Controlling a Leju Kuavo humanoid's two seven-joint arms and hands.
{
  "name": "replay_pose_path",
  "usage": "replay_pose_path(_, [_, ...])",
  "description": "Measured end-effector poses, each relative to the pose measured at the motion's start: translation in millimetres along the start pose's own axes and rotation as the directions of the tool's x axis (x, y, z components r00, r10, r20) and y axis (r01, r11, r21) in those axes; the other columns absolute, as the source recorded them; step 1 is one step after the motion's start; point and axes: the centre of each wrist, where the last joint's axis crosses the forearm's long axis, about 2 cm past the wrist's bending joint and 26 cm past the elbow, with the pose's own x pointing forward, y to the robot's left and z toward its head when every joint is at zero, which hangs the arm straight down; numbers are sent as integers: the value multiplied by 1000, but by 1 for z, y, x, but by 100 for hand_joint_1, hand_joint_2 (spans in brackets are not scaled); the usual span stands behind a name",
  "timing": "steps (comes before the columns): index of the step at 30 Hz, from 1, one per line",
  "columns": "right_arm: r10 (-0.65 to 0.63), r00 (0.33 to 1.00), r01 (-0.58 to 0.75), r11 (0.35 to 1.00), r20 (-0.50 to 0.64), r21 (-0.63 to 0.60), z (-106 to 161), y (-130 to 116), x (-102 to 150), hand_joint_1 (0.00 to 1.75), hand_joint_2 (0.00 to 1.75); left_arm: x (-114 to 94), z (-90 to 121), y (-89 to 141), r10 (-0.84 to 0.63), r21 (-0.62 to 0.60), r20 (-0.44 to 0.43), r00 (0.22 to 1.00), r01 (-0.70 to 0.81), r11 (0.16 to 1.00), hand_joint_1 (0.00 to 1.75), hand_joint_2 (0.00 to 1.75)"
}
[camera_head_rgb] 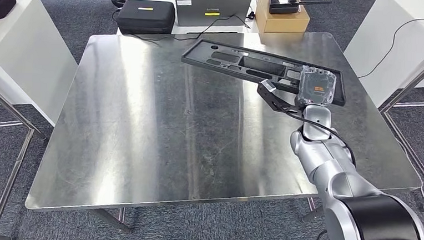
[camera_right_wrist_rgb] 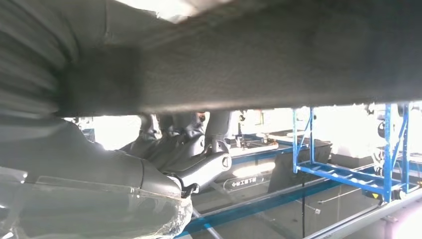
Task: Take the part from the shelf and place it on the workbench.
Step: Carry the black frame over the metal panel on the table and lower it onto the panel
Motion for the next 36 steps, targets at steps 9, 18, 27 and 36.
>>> replay_pose_path(9, [18,1000,-18,1000,-16,17,2,5,-8,0,0,0,0,1,-9,-4,-8,1000,9,1000,0,175])
replay_pose_path(18, [25,999,-25,999,-19,24,3,7,-11,0,0,0,-1,3,-16,-3,-14,1000,16,1000,0,175])
replay_pose_path(27, [30,999,-29,999,-30,28,4,8,-12,0,0,0,-1,3,-10,5,-33,999,10,1000,0,175])
replay_pose_path(36, [-31,994,49,983,-104,179,-6,3,-24,0,0,0,-1,3,11,20,-55,998,-10,1000,0,175])
